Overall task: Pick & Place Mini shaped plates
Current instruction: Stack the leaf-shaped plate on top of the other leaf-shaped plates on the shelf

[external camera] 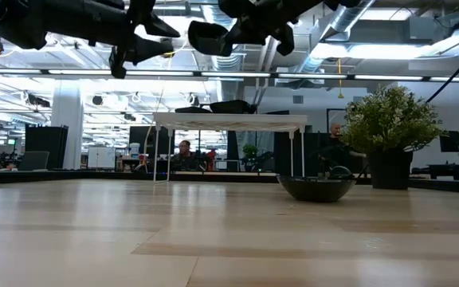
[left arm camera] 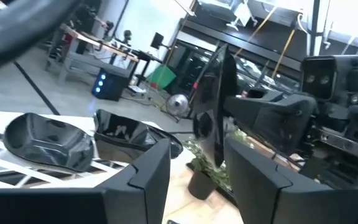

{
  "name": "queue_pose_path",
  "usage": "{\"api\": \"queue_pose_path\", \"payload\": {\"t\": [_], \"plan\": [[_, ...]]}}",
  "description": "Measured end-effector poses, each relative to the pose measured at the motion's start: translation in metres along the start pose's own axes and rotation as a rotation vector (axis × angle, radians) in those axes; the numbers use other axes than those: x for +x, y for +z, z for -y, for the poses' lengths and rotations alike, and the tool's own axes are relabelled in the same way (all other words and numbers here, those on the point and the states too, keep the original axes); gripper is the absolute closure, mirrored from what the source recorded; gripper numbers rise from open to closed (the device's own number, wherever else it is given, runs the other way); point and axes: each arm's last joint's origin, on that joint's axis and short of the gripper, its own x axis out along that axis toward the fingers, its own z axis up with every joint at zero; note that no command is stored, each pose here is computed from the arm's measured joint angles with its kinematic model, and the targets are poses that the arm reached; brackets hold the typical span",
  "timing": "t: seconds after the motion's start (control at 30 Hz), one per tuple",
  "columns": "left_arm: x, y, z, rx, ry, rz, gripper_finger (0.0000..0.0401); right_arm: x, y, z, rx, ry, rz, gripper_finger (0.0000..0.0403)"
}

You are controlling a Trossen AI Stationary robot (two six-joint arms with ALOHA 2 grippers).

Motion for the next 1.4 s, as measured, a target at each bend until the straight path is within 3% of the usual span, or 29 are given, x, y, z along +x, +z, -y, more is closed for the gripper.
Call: {"api": "queue_pose_path", "payload": {"t": [0.2, 0.67, 0.97, 1.17, 1.4], "plan": [[0.003, 0.001, -0.004, 0.001, 0.020, 0.007, 0.0246, 0.000, -0.001, 0.000, -0.015, -0.001, -0.004, 0.0403], [0.003, 0.001, -0.003, 0.010, -0.004, -0.004, 0.0217, -0.003, -0.003, -0.002, -0.174, -0.042, -0.108, 0.0403], [0.003, 0.001, -0.004, 0.111, 0.026, 0.004, 0.0206, 0.018, 0.002, -0.026, -0.379, -0.071, -0.172, 0.0403], [0.003, -0.001, -0.005, 0.146, 0.038, -0.006, 0.0210, 0.034, -0.001, -0.045, -0.562, -0.183, -0.243, 0.0403], [0.002, -0.006, -0.007, 0.190, 0.097, -0.036, 0.0211, 0.036, 0.007, -0.054, -0.606, -0.242, -0.227, 0.0403]]}}
